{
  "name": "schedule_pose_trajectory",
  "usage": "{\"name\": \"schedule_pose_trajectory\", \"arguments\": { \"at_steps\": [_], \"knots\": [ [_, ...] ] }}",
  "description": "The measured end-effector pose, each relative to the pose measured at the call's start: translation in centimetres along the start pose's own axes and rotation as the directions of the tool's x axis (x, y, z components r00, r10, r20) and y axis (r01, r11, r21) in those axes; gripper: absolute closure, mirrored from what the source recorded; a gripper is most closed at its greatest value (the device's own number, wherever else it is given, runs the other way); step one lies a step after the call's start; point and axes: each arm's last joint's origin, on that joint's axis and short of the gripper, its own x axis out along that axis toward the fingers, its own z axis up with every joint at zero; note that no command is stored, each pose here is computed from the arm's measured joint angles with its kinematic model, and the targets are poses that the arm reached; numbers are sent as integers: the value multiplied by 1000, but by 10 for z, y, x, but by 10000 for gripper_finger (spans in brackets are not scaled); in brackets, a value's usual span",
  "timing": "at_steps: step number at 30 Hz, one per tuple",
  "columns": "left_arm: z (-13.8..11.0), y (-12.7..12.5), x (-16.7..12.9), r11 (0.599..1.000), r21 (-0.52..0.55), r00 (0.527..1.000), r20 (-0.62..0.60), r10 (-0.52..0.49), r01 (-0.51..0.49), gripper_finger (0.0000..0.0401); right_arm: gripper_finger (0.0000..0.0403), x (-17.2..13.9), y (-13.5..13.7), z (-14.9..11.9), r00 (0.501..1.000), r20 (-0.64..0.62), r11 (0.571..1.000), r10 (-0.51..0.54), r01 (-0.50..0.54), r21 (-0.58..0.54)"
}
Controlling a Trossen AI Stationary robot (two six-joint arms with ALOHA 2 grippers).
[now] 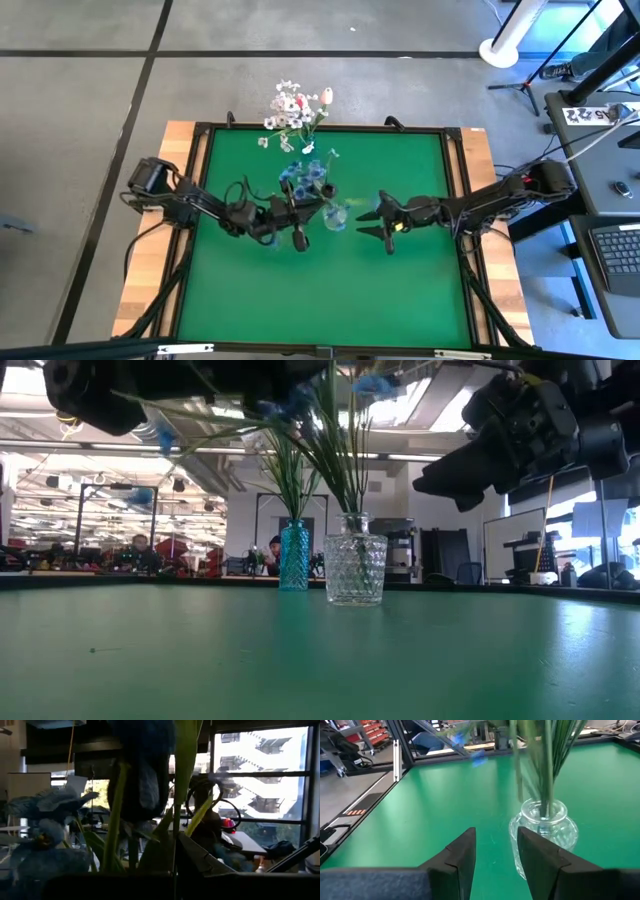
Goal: Sort flowers into vase by color
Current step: Put the black flower into the transparent vase
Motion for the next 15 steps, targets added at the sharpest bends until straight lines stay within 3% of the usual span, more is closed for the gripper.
{"name": "schedule_pose_trajectory", "arguments": {
  "at_steps": [10,15],
  "knots": [
    [-11,0,0,998,57,999,-33,36,-34,401,259,10,0,-8,999,6,999,43,-44,18],
    [-4,-1,-1,995,86,999,26,43,-46,401,259,14,0,-12,999,12,999,47,-47,27]
  ]
}}
